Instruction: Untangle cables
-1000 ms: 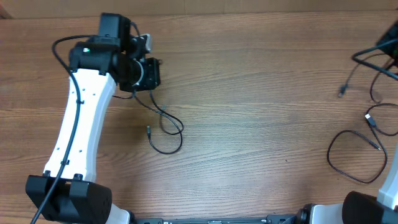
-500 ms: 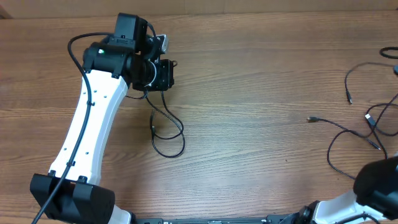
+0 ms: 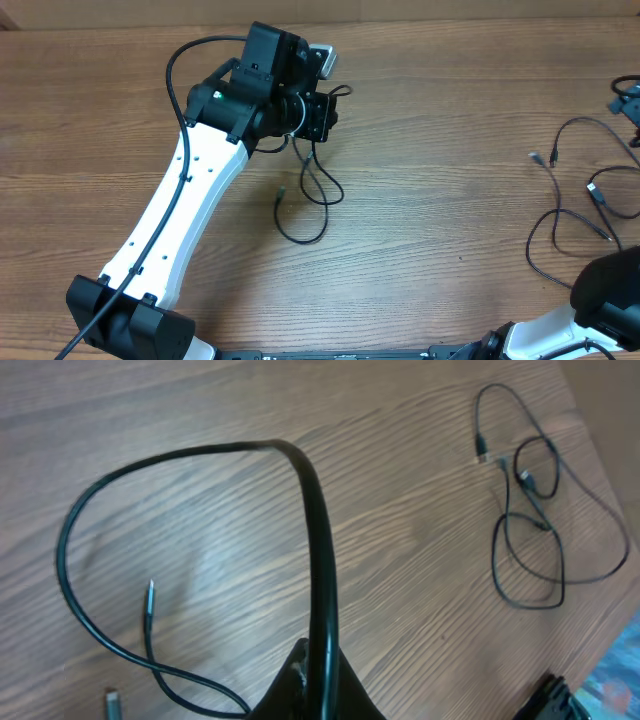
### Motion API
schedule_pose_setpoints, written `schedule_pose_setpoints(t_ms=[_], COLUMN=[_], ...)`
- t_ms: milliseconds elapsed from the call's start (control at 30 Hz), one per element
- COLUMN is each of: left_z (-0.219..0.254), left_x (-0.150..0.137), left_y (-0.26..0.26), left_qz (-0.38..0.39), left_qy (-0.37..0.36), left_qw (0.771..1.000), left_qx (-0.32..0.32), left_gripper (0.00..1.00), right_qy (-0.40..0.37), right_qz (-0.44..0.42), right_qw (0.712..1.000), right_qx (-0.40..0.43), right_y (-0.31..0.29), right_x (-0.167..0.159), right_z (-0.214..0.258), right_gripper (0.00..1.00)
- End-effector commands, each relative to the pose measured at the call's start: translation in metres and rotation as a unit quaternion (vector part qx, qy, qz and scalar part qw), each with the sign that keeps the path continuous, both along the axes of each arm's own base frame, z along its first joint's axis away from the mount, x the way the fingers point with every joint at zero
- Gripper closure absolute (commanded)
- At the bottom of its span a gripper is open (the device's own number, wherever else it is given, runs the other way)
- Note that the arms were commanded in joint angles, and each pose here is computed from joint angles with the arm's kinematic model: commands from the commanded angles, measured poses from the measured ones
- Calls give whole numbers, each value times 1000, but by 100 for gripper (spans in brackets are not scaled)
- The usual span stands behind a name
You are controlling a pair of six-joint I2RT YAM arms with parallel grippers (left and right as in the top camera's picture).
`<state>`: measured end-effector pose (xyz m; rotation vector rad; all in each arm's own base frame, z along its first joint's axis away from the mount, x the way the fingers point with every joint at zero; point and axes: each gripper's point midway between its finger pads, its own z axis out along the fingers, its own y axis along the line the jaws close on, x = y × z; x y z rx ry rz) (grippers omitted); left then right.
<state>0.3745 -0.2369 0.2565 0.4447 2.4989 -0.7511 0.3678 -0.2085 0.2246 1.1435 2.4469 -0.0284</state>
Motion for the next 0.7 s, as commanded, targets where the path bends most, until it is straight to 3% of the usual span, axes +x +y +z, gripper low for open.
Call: schedule_pose_setpoints(t_ms=[0,167,233,333,467,667], left_z=[25,25,24,25,32,34], left_x=[-7,-11,-11,-9,-3,-2], left_y=[-18,-24,-23,-21,-1,84], left_qz=[-41,-49,-48,-44,-29,84], left_qy=[-31,-33,-31,-32,-48,-29], left_qw=[998,998,998,998,998,994], left_qx=[-36,-35,-33,-33,-15,61], left_gripper=[96,80,57,38,41,40], right_qy=[-58,-42,-29,-10,16,70], right_qz=[123,189,204,222,274,327], right_qw=[987,975,972,967,954,934], right_qx=[80,110,117,122,123,125], right_y=[60,106,121,139,170,215], right_x=[24,26,24,20,13,-4], right_z=[13,10,8,4,1,-8], right_gripper=[16,15,15,15,13,10])
